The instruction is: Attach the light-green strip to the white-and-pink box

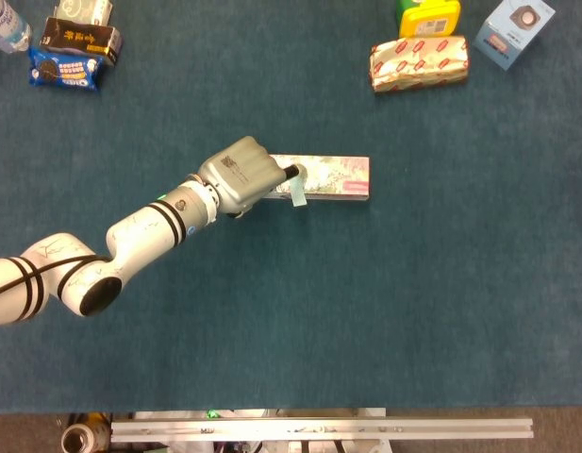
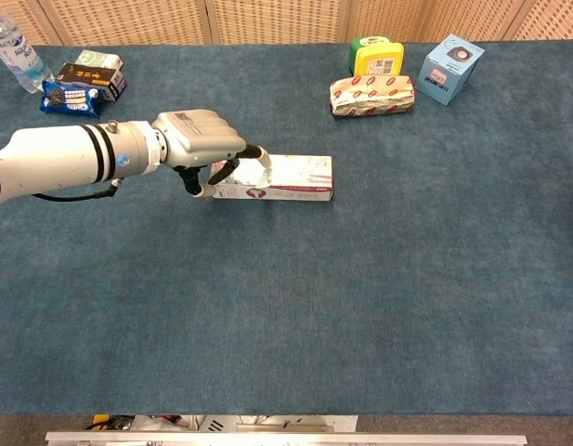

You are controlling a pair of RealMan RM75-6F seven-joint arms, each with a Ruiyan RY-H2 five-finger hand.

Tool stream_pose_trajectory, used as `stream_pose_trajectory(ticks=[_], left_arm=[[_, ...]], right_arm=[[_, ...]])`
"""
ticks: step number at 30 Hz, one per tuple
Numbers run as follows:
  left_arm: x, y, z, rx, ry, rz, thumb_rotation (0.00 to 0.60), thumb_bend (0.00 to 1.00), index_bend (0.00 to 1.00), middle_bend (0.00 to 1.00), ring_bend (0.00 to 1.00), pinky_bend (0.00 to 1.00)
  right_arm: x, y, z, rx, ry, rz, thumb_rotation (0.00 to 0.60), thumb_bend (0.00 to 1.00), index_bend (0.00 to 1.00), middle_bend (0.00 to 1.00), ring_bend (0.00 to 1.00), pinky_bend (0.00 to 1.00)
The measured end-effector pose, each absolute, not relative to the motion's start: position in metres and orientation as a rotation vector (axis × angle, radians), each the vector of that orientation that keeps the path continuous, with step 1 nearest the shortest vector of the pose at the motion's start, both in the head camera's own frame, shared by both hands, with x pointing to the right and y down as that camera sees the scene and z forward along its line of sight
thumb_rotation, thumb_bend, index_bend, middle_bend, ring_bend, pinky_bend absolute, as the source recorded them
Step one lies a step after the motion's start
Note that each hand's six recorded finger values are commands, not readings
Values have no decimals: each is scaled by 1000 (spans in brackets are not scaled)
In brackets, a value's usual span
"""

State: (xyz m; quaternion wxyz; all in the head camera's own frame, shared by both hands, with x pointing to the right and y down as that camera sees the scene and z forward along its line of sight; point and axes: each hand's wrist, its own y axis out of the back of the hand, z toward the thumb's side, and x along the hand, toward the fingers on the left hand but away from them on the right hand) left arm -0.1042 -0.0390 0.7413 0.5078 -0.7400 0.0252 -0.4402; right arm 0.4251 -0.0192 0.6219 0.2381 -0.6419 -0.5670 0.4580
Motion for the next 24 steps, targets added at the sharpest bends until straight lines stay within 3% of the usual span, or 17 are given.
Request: stream_pose_trajectory(ticks=[17, 24], left_arm=[[-109, -40, 741, -1773, 62, -1078, 600, 692, 128, 846, 965, 925], [-131, -51, 722, -1786, 220, -1083, 600, 685, 62, 741, 841, 852]], right_arm=[[425, -18, 620, -1755, -1556, 1250, 600, 454, 408, 530, 633, 808], [434, -14, 610, -1711, -1554, 1239, 600, 454, 408, 529, 633, 808]])
